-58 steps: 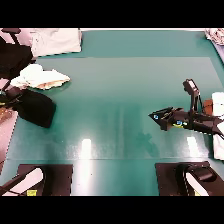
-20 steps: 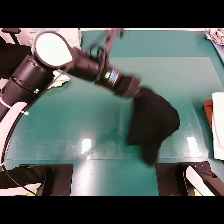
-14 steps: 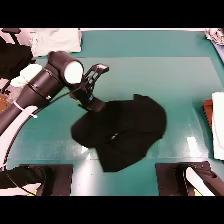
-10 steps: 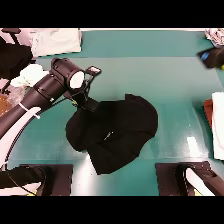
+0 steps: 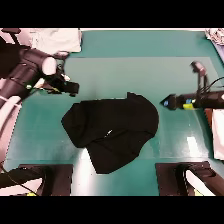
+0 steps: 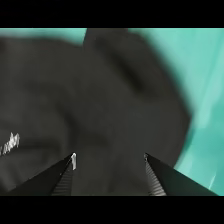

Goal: Fold the shirts.

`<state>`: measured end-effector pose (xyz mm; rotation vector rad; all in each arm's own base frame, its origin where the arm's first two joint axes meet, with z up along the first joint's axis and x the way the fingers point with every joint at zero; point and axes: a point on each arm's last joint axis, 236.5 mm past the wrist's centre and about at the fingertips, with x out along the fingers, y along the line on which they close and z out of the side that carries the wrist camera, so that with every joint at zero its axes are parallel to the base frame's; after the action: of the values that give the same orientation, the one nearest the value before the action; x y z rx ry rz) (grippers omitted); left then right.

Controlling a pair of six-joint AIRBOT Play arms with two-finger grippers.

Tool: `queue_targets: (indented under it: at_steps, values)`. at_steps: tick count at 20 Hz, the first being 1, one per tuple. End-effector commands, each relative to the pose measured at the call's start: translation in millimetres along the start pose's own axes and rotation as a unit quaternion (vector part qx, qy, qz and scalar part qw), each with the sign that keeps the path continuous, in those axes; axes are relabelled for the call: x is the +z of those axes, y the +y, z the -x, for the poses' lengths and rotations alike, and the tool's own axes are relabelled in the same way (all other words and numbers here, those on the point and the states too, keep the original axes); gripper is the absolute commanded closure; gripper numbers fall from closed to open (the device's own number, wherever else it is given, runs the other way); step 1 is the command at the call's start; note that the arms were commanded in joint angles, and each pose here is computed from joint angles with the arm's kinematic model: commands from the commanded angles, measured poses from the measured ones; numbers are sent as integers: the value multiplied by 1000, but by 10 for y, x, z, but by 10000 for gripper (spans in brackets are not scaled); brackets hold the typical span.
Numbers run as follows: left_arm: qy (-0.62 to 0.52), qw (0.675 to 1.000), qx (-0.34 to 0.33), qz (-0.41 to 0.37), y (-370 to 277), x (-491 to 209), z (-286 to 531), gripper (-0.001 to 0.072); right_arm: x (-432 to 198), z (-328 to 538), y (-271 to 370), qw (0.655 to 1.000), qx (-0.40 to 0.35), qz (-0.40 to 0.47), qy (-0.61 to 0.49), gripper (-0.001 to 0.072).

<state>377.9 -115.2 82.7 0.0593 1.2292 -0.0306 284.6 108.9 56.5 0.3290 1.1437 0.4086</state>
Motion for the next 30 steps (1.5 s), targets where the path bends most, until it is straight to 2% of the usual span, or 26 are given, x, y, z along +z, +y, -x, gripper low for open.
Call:
queue_targets:
  at_steps: [1,4,10,15,23,28,30]
  values:
    - [-28,999,-19,-14,267,59,269,69,-565,-167,290,992,65,-56,95,193]
    - [-15,998,-47,-25,319,-99,326,70,-735,-251,408,985,103,-103,97,193]
    - [52,986,-157,-18,34,-566,-108,71,-1080,-276,304,964,133,-216,76,193]
    - [38,967,-248,35,-194,-653,-265,71,-1342,-330,86,962,98,-247,70,192]
    - [67,969,-232,45,86,-978,-478,72,-1663,-380,277,960,87,-228,137,193]
    - [82,985,-148,23,487,-1086,-620,71,-1766,-485,492,963,82,-210,147,193]
    - [97,986,-135,31,541,-1155,-631,70,-1864,-540,570,961,80,-205,167,193]
